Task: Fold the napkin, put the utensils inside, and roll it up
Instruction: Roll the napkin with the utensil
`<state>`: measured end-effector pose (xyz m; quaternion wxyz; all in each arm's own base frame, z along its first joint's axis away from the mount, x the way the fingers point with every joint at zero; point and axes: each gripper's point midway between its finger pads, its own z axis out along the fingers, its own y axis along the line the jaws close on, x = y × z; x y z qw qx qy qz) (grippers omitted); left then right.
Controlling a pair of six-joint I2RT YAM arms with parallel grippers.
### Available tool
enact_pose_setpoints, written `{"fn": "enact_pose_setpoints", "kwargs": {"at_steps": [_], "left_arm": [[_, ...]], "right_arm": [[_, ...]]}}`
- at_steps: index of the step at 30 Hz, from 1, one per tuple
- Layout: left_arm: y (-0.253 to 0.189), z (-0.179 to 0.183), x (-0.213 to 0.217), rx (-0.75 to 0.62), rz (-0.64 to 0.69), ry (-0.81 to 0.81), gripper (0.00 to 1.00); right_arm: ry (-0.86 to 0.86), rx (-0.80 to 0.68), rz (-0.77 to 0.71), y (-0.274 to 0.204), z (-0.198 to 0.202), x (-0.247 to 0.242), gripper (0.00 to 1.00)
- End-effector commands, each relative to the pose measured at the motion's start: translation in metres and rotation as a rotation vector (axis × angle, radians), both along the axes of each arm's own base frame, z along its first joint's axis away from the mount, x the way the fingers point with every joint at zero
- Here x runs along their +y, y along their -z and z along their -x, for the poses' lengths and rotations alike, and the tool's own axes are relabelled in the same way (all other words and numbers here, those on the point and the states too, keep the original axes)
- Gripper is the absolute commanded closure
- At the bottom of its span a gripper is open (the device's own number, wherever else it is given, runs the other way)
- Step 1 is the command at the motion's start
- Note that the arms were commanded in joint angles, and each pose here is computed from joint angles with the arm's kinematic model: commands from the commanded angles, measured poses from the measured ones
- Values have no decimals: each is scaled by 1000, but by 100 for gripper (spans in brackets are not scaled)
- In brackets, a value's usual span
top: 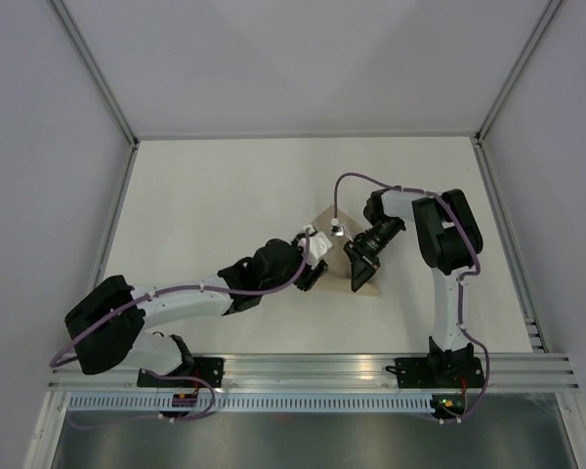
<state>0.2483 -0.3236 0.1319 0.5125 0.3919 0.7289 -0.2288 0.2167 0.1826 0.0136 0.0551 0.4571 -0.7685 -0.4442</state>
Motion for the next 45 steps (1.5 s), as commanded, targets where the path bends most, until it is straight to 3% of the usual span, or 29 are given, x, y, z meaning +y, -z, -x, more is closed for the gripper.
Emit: {"fn": "enact_pose_setpoints", "kwargs": {"at_steps": [1,7,21,28,31,32,34,37,45], "left_arm": [[-2,10,-26,-184,-124,51,42],[41,21,-57,-260,-333,142,41],[79,23,-75,-327,-466,249,36],[110,23,-67,-280,-543,247,37],[122,26,-64,-233,-559,263,52],[127,28,-62,-211,-569,272,65],[132,31,-61,-182,-570,290,82],[140,37,-59,-117,-569,323,97],[149,53,-54,81,-516,420,98]], "right_arm": [[-87,6,52,35,-4,-19,82],[-76,54,68,45,-10,-19,82],[-65,83,92,54,-17,-20,82],[-65,98,96,56,-18,-20,81],[-63,98,95,54,-18,-19,81],[-60,99,93,54,-18,-20,81],[-60,92,86,52,-19,-19,80],[-55,78,71,47,-22,-16,75],[-8,-69,3,4,-38,-8,45]]}}
